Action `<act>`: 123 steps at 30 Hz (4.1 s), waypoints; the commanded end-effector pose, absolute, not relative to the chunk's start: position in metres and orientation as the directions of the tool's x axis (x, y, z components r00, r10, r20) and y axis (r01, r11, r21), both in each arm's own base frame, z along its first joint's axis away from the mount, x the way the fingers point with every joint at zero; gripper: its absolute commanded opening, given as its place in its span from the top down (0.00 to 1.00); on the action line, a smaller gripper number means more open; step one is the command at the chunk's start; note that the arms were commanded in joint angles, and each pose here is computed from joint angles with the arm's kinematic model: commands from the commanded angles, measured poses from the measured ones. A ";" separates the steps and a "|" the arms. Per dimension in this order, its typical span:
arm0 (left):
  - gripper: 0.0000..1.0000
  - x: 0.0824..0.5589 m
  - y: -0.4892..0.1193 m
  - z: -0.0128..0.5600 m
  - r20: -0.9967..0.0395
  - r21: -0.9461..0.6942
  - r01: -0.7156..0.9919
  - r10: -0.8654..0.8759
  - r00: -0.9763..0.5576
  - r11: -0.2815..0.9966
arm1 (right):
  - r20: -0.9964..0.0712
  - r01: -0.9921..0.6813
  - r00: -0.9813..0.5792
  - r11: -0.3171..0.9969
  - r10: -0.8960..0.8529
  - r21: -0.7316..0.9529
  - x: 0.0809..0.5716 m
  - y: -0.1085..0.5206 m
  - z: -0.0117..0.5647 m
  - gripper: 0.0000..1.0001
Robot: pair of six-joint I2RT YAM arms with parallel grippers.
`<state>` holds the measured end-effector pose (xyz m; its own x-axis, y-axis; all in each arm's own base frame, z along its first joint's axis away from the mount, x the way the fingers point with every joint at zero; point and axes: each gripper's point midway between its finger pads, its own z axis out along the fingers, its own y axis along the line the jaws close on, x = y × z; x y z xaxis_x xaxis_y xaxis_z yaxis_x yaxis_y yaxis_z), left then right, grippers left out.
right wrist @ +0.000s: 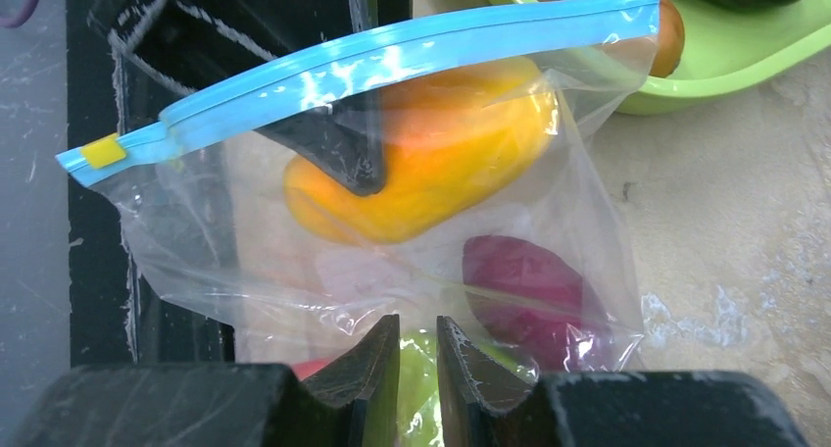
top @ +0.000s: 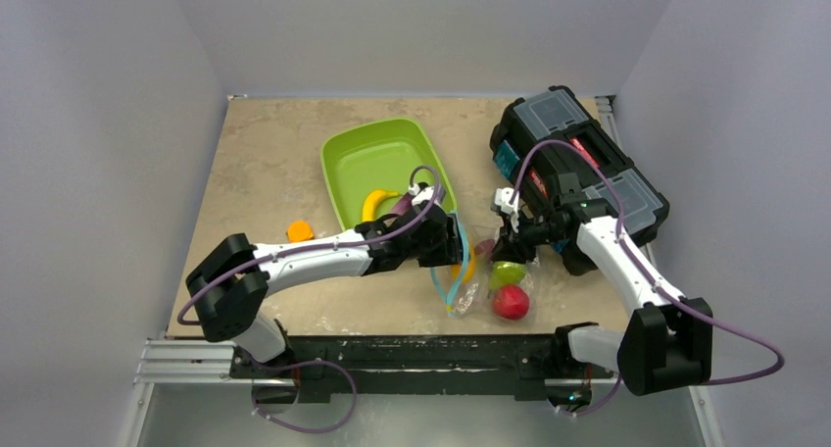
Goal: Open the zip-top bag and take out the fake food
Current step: Pick up the fake fruit from the zipper food storage bag, then place the fake fruit in the bin.
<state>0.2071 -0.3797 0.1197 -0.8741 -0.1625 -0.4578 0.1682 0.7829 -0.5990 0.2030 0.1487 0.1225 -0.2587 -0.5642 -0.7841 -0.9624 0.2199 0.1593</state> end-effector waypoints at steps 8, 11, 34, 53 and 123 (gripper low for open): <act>0.99 0.195 -0.368 0.137 -0.491 -0.598 0.270 -0.079 -0.868 0.754 | -0.833 -0.984 -0.165 0.150 -0.528 0.100 0.197 0.155 0.151 0.80; 1.00 0.189 -0.365 0.137 -0.479 -0.600 0.286 -0.049 -0.877 0.747 | -0.833 -0.984 -0.160 0.149 -0.529 0.095 0.197 0.154 0.151 0.80; 1.00 0.180 -0.358 0.148 -0.431 -0.621 0.415 0.153 -0.889 0.665 | -0.821 -0.985 -0.157 0.145 -0.549 0.091 0.195 0.151 0.145 0.80; 1.00 0.183 -0.332 0.147 -0.436 -0.533 0.509 0.296 -0.850 0.676 | -0.823 -0.987 -0.146 0.141 -0.549 0.082 0.193 0.151 0.145 0.80; 1.00 0.312 -0.216 0.168 -0.587 -0.340 0.282 0.032 -0.809 0.897 | -0.828 -0.989 -0.127 0.136 -0.546 0.062 0.191 0.151 0.147 0.80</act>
<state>0.2838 -0.2152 0.1601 -0.8294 0.0973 -0.5500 0.3282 0.8817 -0.3389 0.1908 0.1486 0.1384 -0.1568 -0.5653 -0.8098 -0.9849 0.1507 0.0856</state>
